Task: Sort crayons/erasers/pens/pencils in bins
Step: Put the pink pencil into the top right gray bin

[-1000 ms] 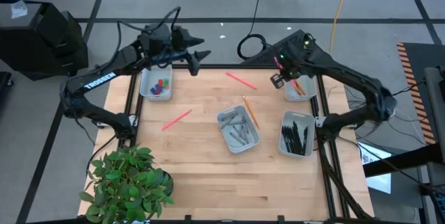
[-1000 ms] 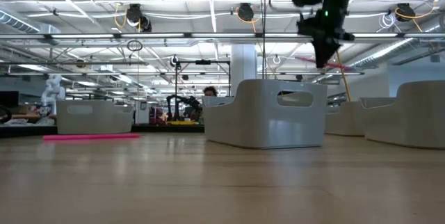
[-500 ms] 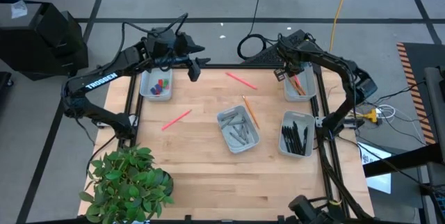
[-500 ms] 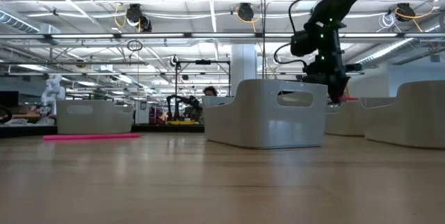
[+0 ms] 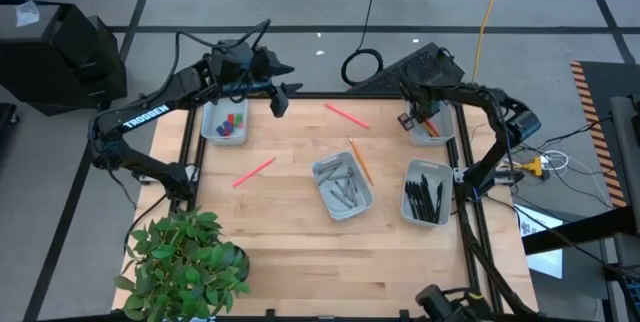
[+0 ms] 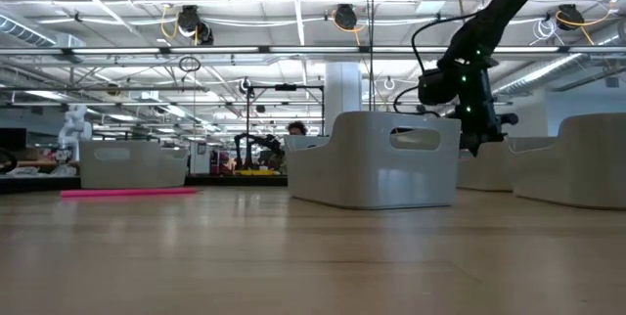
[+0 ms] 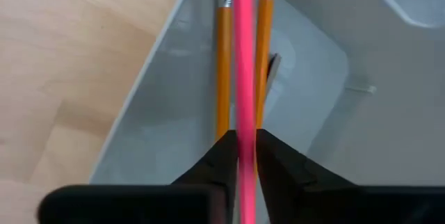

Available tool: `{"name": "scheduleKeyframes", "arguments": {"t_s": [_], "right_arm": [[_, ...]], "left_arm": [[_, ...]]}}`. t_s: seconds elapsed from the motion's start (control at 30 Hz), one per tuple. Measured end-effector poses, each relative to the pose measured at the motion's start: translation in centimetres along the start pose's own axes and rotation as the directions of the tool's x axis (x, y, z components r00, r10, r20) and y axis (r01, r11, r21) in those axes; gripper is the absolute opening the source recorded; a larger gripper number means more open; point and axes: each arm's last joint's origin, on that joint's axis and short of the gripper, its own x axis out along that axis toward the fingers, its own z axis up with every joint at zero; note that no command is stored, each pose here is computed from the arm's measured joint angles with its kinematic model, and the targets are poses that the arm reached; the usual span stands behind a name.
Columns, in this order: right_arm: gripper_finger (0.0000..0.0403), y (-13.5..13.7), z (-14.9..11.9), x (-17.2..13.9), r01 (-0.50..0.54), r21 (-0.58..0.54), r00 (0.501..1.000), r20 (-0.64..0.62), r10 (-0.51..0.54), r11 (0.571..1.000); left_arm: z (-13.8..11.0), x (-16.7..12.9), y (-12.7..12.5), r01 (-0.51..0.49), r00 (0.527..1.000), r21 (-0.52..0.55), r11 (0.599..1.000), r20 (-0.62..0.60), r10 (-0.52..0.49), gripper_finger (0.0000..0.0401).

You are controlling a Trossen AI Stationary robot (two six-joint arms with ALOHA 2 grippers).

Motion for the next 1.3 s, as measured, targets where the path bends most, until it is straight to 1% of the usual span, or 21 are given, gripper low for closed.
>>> {"name": "scheduleKeyframes", "arguments": {"t_s": [0.13,0.23,0.33,0.43,0.47,0.53,0.6,0.67,0.73,0.8,0.83,0.9,1.03,1.17,1.3], "right_arm": [[0.0081,0.3,-0.6,0.8,-0.001,-0.032,1.000,0.002,0.001,0.999],[0.0109,0.1,-1.0,0.4,-0.001,-0.054,1.000,-0.015,0.000,0.999],[0.0133,-0.2,-1.3,-1.8,0.003,-0.074,1.000,0.021,-0.001,0.997],[0.0150,-0.5,-1.5,-5.2,-0.015,-0.063,0.989,0.146,0.024,0.998],[0.0154,-0.5,-1.6,-6.5,-0.038,-0.054,0.979,0.197,0.048,0.998],[0.0159,-0.2,-1.9,-8.8,-0.124,-0.032,0.943,0.307,0.128,0.992],[0.0161,0.4,-1.9,-10.6,-0.234,-0.038,0.877,0.422,0.228,0.971],[0.0161,1.5,-1.5,-11.6,-0.325,-0.075,0.808,0.496,0.318,0.943],[0.0161,2.9,-0.9,-12.1,-0.378,-0.130,0.748,0.540,0.385,0.917],[0.0161,4.5,-0.1,-11.9,-0.396,-0.168,0.715,0.560,0.418,0.903],[0.0161,5.3,0.3,-11.5,-0.407,-0.189,0.708,0.552,0.440,0.893],[0.0161,6.8,1.2,-10.3,-0.423,-0.218,0.712,0.521,0.471,0.880],[0.0161,9.4,3.2,-7.3,-0.434,-0.253,0.762,0.408,0.502,0.865],[0.0161,11.2,5.5,-5.6,-0.437,-0.286,0.790,0.331,0.516,0.853],[0.0161,12.4,7.2,-4.2,-0.411,-0.332,0.818,0.276,0.505,0.849]], "left_arm": [[0.0,0.0,0.0,0.000,1.000,-0.007,1.000,0.000,0.000,0.0239],[0.0,0.0,0.0,0.000,1.000,-0.015,1.000,0.000,0.000,0.0239],[0.1,0.0,0.0,0.000,1.000,-0.015,1.000,0.007,0.000,0.0239],[0.3,0.0,0.0,-0.001,0.999,-0.016,1.000,0.033,0.002,0.0239],[0.4,0.0,0.0,-0.002,0.999,-0.016,1.000,0.043,0.002,0.0239],[0.6,0.0,0.0,-0.002,0.998,-0.023,1.000,0.066,0.004,0.0239],[0.9,0.0,0.0,-0.002,0.996,-0.034,0.999,0.094,0.006,0.0239],[1.2,-0.1,0.1,0.003,0.992,-0.051,0.999,0.125,0.003,0.0239],[1.4,-0.1,0.0,0.027,0.989,-0.065,0.997,0.149,-0.017,0.0239],[1.5,-0.1,-0.1,0.053,0.986,-0.082,0.995,0.162,-0.039,0.0239],[1.6,-0.1,-0.2,0.063,0.986,-0.091,0.994,0.163,-0.047,0.0239],[1.5,-0.1,-0.3,0.072,0.986,-0.110,0.991,0.161,-0.054,0.0239],[1.5,-0.1,-1.0,0.100,0.985,-0.143,0.985,0.157,-0.077,0.0239],[1.6,-0.2,-1.7,0.125,0.983,-0.163,0.979,0.157,-0.099,0.0239],[1.6,-0.2,-2.1,0.139,0.982,-0.186,0.973,0.157,-0.110,0.0239]]}}
